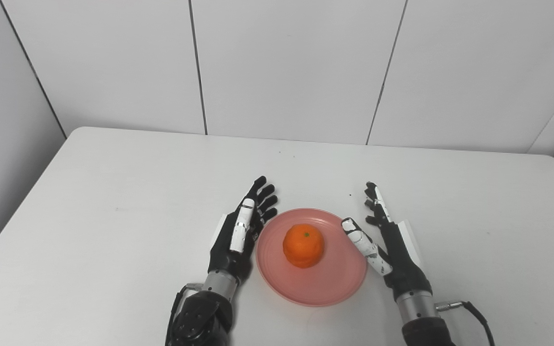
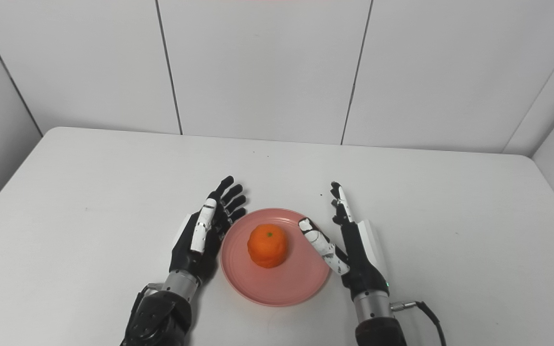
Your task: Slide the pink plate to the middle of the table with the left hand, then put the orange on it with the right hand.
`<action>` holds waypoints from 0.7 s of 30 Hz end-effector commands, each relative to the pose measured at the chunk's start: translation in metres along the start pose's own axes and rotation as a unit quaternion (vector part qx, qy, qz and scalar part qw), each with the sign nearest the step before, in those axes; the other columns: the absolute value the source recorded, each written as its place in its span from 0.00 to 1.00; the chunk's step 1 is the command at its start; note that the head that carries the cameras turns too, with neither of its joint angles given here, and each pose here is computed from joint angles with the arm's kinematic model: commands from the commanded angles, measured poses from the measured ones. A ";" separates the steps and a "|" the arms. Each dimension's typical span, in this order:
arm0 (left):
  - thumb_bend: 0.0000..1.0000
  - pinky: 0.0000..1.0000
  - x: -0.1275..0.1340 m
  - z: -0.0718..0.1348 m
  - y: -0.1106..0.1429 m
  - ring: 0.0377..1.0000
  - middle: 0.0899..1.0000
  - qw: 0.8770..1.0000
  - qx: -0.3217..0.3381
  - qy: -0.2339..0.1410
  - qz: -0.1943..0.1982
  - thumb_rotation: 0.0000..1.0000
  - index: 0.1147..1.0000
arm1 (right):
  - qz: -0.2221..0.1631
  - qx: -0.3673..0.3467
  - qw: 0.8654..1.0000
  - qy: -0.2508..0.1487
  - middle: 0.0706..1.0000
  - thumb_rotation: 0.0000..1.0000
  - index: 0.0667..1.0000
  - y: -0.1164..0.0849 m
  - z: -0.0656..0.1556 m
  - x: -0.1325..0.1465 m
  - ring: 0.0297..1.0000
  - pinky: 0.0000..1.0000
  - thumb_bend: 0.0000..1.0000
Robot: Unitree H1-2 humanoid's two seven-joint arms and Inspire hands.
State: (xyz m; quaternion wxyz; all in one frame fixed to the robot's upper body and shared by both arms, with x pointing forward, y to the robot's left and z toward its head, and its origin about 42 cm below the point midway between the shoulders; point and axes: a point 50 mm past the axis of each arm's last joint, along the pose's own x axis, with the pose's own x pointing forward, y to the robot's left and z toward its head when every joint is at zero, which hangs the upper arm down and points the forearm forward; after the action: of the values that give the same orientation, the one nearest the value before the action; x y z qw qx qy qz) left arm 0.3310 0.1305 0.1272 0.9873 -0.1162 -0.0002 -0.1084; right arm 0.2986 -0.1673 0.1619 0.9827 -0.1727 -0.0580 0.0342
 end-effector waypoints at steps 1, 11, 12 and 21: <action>0.39 0.91 -0.012 -0.013 0.010 0.92 0.93 1.000 0.009 0.022 0.018 1.00 0.91 | -0.015 0.044 0.998 -0.041 0.97 1.00 0.97 0.001 0.011 0.003 0.94 0.87 0.91; 0.39 0.97 -0.019 -0.007 0.010 0.96 0.97 0.999 0.043 -0.008 0.028 1.00 0.97 | -0.025 0.169 0.985 -0.031 0.98 1.00 0.98 0.006 0.005 0.002 0.96 0.95 0.72; 0.39 0.98 -0.019 -0.007 0.010 0.97 0.98 0.998 0.047 -0.010 0.029 1.00 0.97 | -0.028 0.177 0.983 -0.030 0.98 1.00 0.98 0.007 0.005 0.002 0.96 0.95 0.70; 0.36 1.00 -0.023 -0.005 0.011 1.00 1.00 0.997 0.072 -0.021 0.019 1.00 1.00 | -0.040 0.214 0.976 -0.030 0.99 1.00 0.99 0.011 0.006 -0.004 0.97 0.99 0.32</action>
State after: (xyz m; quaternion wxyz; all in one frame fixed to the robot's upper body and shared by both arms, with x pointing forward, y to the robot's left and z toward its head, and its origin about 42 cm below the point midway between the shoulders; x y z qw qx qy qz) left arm 0.3146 0.1409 0.1219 0.9939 -0.0561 -0.0304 -0.0900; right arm 0.2926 -0.1567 0.1480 0.9986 0.0359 -0.0343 0.0193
